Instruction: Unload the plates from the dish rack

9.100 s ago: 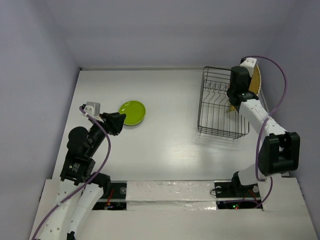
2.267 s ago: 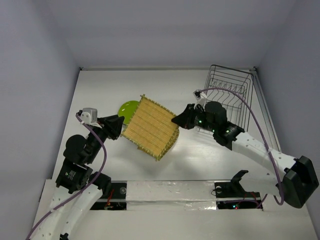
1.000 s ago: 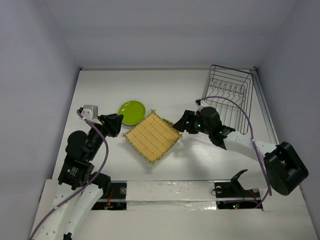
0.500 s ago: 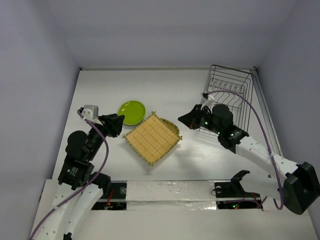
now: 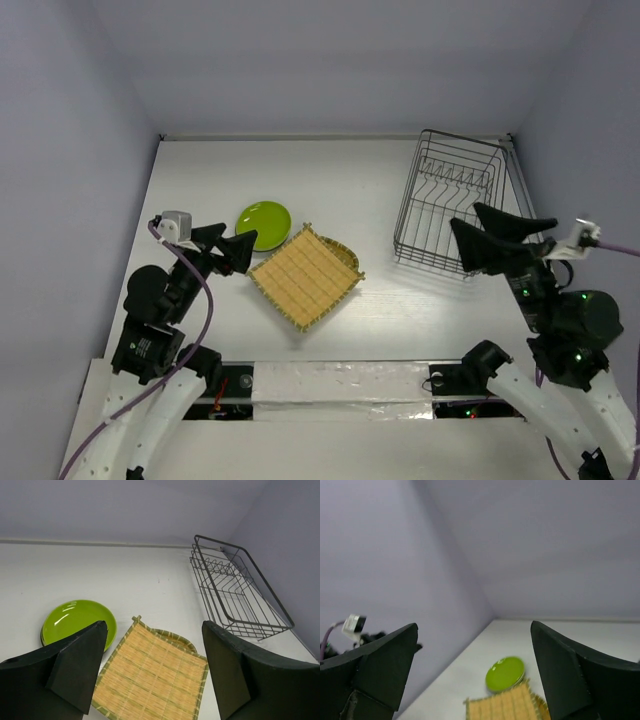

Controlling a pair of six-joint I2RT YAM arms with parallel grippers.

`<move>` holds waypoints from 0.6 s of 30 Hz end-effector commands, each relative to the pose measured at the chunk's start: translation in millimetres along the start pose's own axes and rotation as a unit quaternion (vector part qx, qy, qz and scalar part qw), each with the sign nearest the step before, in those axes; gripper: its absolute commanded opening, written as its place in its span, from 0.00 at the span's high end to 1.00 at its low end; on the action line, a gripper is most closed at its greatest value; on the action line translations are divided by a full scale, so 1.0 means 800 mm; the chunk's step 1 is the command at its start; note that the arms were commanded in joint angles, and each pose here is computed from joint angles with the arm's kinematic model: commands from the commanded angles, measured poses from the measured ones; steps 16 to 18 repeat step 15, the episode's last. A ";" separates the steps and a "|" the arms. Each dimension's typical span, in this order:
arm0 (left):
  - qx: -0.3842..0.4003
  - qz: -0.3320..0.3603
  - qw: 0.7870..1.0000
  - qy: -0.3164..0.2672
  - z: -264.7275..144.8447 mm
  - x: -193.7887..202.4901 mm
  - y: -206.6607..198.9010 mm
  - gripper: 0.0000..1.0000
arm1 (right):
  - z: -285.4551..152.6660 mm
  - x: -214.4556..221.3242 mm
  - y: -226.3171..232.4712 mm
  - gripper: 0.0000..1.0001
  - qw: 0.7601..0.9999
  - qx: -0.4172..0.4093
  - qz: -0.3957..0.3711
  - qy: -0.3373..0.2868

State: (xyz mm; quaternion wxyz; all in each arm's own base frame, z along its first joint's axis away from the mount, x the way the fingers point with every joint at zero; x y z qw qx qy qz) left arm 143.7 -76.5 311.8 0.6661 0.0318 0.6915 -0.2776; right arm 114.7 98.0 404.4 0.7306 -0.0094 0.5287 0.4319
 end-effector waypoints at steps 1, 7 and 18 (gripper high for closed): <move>0.008 -0.002 0.998 -0.062 -0.005 -0.040 -0.012 0.26 | -0.025 -0.025 -0.024 0.00 0.992 0.111 -0.026 -0.049; 0.022 -0.006 0.993 -0.115 -0.014 -0.081 -0.027 0.21 | -0.048 -0.035 -0.028 0.01 0.989 0.116 -0.027 -0.092; 0.018 -0.018 0.994 -0.110 0.002 -0.079 -0.025 0.19 | -0.027 -0.008 -0.035 0.01 0.991 0.121 -0.041 -0.033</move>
Point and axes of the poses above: each gripper's point midway between its finger pads, its own z axis out along the fingers, its own y axis along the line the jaws close on, x = y × z, the point moved 8 cm from there along -z, back along the fingers
